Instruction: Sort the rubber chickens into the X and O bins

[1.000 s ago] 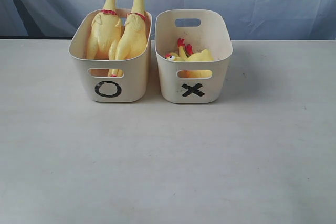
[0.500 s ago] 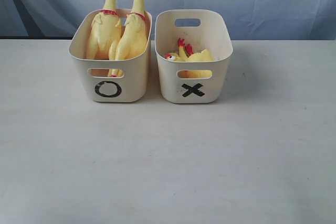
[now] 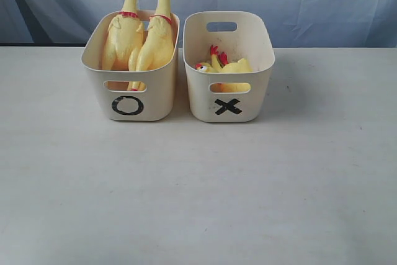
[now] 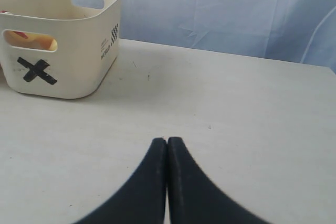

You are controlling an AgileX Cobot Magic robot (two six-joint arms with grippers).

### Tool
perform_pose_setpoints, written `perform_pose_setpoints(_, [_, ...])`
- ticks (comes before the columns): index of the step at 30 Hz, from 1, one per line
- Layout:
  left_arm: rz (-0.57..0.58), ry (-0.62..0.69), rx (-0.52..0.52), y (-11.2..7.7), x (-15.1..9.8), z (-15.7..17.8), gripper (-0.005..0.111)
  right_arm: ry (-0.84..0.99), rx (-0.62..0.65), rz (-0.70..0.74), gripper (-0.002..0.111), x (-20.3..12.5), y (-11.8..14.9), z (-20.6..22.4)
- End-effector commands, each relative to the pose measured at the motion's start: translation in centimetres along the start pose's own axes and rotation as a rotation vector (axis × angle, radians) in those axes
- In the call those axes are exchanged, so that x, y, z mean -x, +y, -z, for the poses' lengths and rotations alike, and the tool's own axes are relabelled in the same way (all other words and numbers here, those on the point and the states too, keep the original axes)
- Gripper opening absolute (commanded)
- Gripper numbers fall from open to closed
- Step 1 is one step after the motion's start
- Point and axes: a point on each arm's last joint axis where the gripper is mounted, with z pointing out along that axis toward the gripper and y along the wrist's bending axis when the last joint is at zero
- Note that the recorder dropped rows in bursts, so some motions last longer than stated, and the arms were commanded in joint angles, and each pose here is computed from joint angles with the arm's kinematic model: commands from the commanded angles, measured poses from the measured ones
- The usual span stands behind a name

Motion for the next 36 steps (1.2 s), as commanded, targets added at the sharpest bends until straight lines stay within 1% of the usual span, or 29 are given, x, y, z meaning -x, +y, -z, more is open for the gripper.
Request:
perform_pose_setpoints(1, [-0.004, -0.009, -0.002, 0.01, -0.02, 0.01, 0.000, -0.015, -0.004, -0.001, -0.001, 0.04, -0.01, -0.01])
perform_pose_setpoints(5, [-0.007, 0.007, 0.004, 0.07, -0.16, 0.01, 0.000, -0.034, -0.004, -0.001, -0.001, 0.22, -0.01, 0.00])
perform_pose_setpoints(7, [-0.032, 0.004, 0.004, 0.07, -0.14, 0.01, 0.000, -0.043, -0.004, -0.001, -0.001, 0.30, -0.01, 0.00])
perform_pose_setpoints(8, [-0.168, 0.002, 0.007, 0.10, -0.11, 0.01, 0.000, -0.043, -0.004, -0.001, -0.001, 0.30, -0.01, 0.00])
perform_pose_setpoints(9, [-0.237, 0.002, 0.009, 0.11, -0.11, 0.01, 0.000, -0.043, -0.004, -0.001, -0.001, 0.30, -0.01, 0.00])
perform_pose_setpoints(10, [-0.388, 0.000, 0.009, 0.11, -0.09, 0.01, 0.000, -0.043, -0.004, -0.001, -0.001, 0.30, -0.01, 0.00])
perform_pose_setpoints(11, [-0.411, 0.000, 0.009, 0.11, -0.09, 0.01, 0.000, -0.043, -0.004, -0.001, -0.001, 0.30, -0.01, 0.00])
perform_pose_setpoints(15, [-0.393, 0.017, 0.009, 0.14, -0.24, 0.01, 0.000, -0.043, -0.004, -0.001, -0.001, 0.30, -0.01, 0.00])
perform_pose_setpoints(19, [-0.338, 0.027, 0.010, 0.16, -0.32, 0.01, 0.000, -0.035, -0.004, -0.001, -0.001, 0.23, -0.01, 0.00])
perform_pose_setpoints(36, [-0.338, 0.023, 0.009, 0.15, -0.29, 0.01, 0.000, -0.013, -0.005, 0.001, -0.001, 0.02, -0.02, -0.01])
